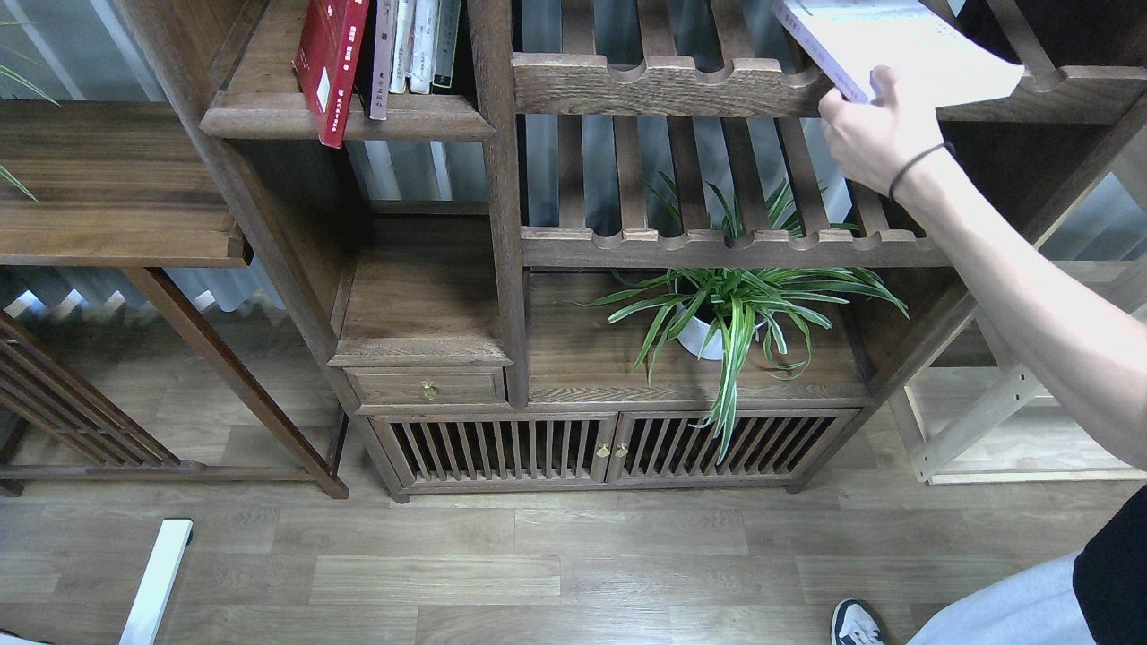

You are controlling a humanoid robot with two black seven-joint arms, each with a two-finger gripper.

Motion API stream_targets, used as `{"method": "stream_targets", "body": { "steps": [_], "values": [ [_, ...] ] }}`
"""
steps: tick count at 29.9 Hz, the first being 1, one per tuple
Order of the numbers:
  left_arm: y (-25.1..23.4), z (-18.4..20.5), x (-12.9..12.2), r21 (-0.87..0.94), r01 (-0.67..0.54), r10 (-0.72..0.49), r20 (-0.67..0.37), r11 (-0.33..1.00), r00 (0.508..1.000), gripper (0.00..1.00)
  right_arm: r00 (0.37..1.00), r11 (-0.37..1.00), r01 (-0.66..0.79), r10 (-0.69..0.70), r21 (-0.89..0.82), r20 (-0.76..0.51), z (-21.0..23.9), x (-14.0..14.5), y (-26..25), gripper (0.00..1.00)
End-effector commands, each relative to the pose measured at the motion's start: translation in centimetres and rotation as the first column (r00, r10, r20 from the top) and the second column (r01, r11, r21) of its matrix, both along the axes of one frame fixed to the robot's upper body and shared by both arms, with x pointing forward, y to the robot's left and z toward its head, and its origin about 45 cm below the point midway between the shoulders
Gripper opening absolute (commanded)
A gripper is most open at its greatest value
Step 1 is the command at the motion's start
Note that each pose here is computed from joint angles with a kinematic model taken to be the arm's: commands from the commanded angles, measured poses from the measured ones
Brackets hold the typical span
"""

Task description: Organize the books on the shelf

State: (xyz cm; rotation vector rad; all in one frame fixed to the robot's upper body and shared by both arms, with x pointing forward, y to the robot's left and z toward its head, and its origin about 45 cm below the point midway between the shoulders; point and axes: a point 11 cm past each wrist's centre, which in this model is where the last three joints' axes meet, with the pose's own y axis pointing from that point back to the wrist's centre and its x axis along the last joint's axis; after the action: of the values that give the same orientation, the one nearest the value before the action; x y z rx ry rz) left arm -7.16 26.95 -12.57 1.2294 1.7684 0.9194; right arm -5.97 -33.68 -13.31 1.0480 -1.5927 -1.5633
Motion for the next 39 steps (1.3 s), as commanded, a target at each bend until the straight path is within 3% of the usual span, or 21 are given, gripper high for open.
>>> {"method": "stream_targets", "body": {
  "steps": [1, 39],
  "values": [
    [-0.01, 0.00, 0.00, 0.000, 0.000, 0.000, 0.000, 1.000, 1.000, 0.99, 1.000, 1.000, 0.001, -0.001, 0.000, 0.000, 0.00, 0.01, 0.00, 1.00],
    [-0.01, 0.00, 0.00, 0.000, 0.000, 0.000, 0.000, 1.000, 1.000, 0.99, 1.000, 1.000, 0.001, -0.001, 0.000, 0.000, 0.00, 0.01, 0.00, 1.00]
  ]
}}
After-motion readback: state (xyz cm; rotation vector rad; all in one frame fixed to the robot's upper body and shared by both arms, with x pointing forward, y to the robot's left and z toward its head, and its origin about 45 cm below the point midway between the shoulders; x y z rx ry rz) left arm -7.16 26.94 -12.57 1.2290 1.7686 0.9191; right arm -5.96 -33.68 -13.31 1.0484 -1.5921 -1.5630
